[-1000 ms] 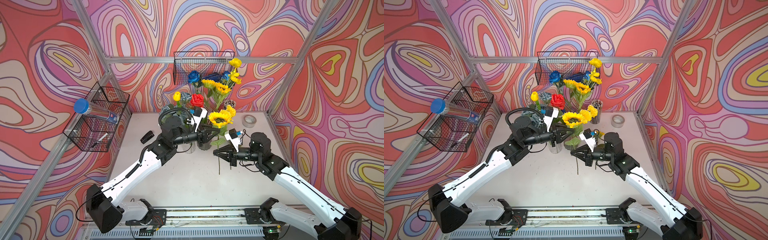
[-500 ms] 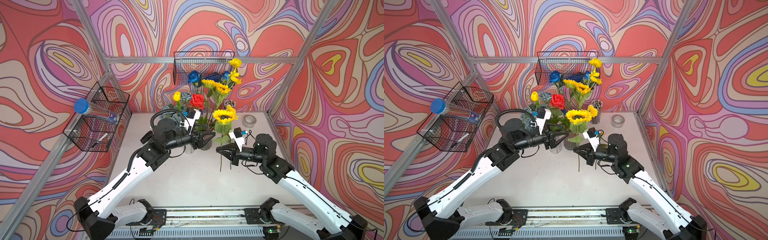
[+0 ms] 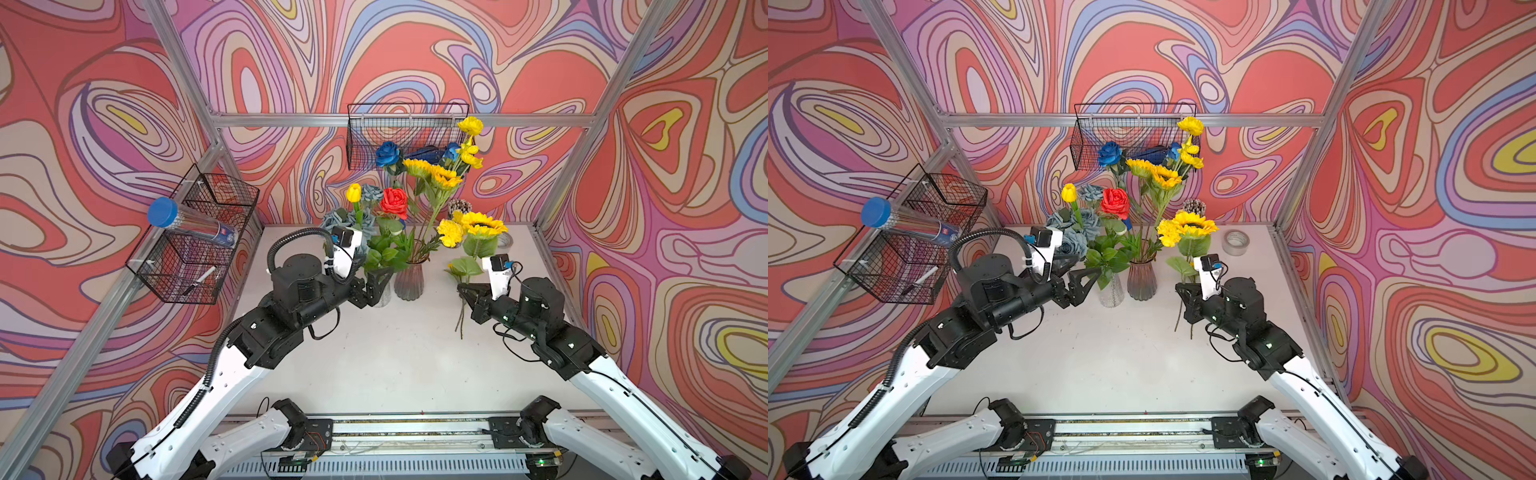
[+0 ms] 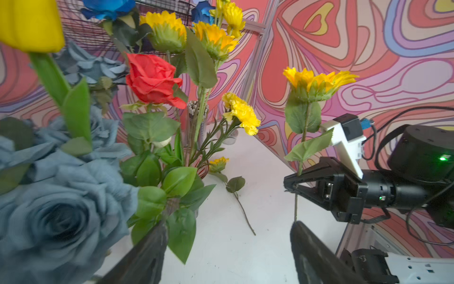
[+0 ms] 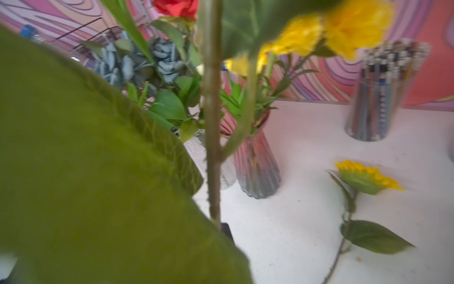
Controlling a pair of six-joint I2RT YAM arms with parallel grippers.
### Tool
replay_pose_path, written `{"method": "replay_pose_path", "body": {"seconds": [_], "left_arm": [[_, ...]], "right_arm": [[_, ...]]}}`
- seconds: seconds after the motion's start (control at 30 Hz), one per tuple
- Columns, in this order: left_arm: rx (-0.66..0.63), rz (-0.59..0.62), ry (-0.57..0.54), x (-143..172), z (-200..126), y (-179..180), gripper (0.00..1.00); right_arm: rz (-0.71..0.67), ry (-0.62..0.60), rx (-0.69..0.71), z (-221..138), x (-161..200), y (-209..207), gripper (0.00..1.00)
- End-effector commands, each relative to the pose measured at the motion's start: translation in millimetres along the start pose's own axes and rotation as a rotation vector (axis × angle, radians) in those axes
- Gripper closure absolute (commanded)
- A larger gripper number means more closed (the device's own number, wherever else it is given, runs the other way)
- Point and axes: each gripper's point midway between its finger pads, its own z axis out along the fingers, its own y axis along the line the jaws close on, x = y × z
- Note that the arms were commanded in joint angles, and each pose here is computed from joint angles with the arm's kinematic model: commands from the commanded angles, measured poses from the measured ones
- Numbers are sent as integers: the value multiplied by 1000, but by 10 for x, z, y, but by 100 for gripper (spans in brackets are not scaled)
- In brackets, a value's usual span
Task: Pick out yellow flowers from the vase
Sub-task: Place the flower at the center of the board.
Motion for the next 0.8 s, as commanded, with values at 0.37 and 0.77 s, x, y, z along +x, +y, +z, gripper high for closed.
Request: {"method": "replay_pose_path", "body": {"seconds": [0.37,0.77], "left_arm": [[-307,36,-57,10,-432,522,9],[-423,80,-49,49,-646,726,5]], "right_arm": [[94,24,707,-476,197,-1168,100],[305,276,645,85,933,-1755,100]]}}
